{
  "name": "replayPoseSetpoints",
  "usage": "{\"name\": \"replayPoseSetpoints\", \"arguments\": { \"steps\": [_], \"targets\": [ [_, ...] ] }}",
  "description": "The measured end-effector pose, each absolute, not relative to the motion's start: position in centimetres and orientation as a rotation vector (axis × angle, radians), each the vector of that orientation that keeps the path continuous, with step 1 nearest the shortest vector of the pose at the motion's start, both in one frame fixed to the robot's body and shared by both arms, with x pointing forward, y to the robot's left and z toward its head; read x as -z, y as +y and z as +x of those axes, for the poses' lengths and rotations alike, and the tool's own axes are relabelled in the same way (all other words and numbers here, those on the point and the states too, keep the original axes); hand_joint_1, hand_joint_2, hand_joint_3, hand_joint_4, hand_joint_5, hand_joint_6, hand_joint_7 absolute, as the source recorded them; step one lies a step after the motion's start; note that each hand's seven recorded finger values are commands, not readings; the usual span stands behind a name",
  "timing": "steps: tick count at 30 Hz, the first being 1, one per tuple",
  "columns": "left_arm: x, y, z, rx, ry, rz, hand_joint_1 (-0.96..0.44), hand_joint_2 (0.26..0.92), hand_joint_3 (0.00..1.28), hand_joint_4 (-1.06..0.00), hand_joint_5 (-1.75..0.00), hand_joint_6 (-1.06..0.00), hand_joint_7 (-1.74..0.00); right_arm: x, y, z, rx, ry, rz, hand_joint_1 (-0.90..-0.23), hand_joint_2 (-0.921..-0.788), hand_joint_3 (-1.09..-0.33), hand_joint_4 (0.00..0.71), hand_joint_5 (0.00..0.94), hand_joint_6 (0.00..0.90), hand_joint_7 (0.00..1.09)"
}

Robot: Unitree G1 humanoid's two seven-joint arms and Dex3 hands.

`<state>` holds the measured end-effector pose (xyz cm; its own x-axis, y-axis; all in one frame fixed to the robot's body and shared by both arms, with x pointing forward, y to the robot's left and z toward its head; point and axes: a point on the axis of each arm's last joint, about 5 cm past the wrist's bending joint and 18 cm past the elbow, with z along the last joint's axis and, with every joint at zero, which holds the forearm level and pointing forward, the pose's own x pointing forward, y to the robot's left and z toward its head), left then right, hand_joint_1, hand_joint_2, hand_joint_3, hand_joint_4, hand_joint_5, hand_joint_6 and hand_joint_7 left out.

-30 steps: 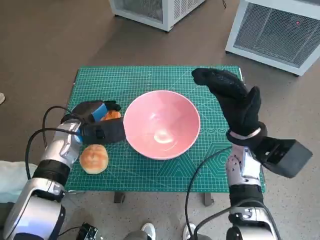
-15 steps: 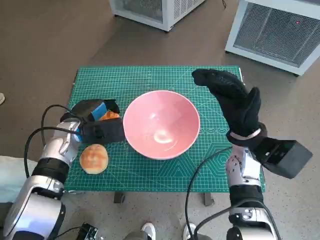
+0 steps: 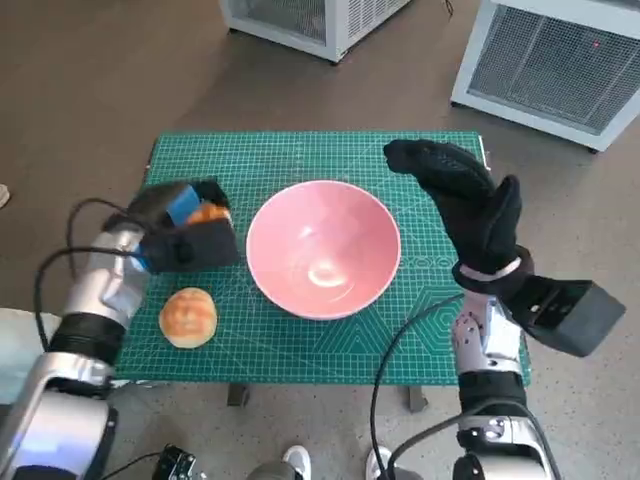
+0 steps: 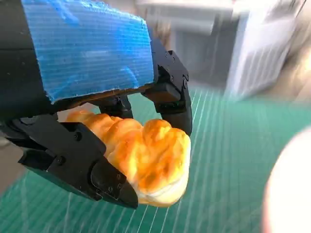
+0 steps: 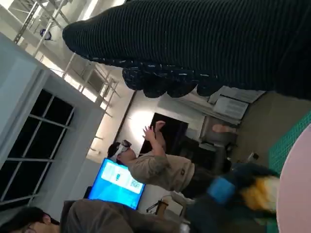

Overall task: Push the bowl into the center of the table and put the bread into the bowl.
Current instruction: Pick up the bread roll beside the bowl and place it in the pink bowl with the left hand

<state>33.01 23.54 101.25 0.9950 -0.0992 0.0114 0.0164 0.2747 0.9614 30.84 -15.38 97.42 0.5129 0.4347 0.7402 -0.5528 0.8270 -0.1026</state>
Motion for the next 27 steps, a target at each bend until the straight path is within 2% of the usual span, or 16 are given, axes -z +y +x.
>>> {"name": "replayPoseSetpoints", "arguments": {
  "steps": [6,15,20,27],
  "targets": [
    [-103.6,22.6,31.8,0.028,-0.259,1.242,0.0,0.92,0.06,-0.72,-1.11,-0.62,-1.19,-97.5,-15.4,30.8,-0.596,-0.846,0.153,-0.7,-0.921,-0.716,0.211,0.002,-0.001,0.65],
    [-105.3,20.6,29.1,0.008,-0.523,1.193,0.0,0.92,0.04,-0.75,-1.08,-0.64,-1.18,-97.4,-15.5,30.8,-0.596,-0.844,0.151,-0.7,-0.921,-0.716,0.211,0.001,-0.001,0.63],
    [-105.7,19.1,27.8,0.047,-0.645,1.173,0.0,0.92,0.04,-0.75,-1.09,-0.64,-1.17,-97.4,-15.5,30.8,-0.597,-0.845,0.15,-0.702,-0.921,-0.716,0.208,0.0,-0.001,0.63],
    [-105.8,17.1,26.9,0.166,-0.746,1.165,0.0,0.917,0.03,-0.75,-1.1,-0.66,-1.13,-97.4,-15.5,30.8,-0.596,-0.85,0.158,-0.702,-0.921,-0.714,0.207,0.0,-0.001,0.63]
  ]
}}
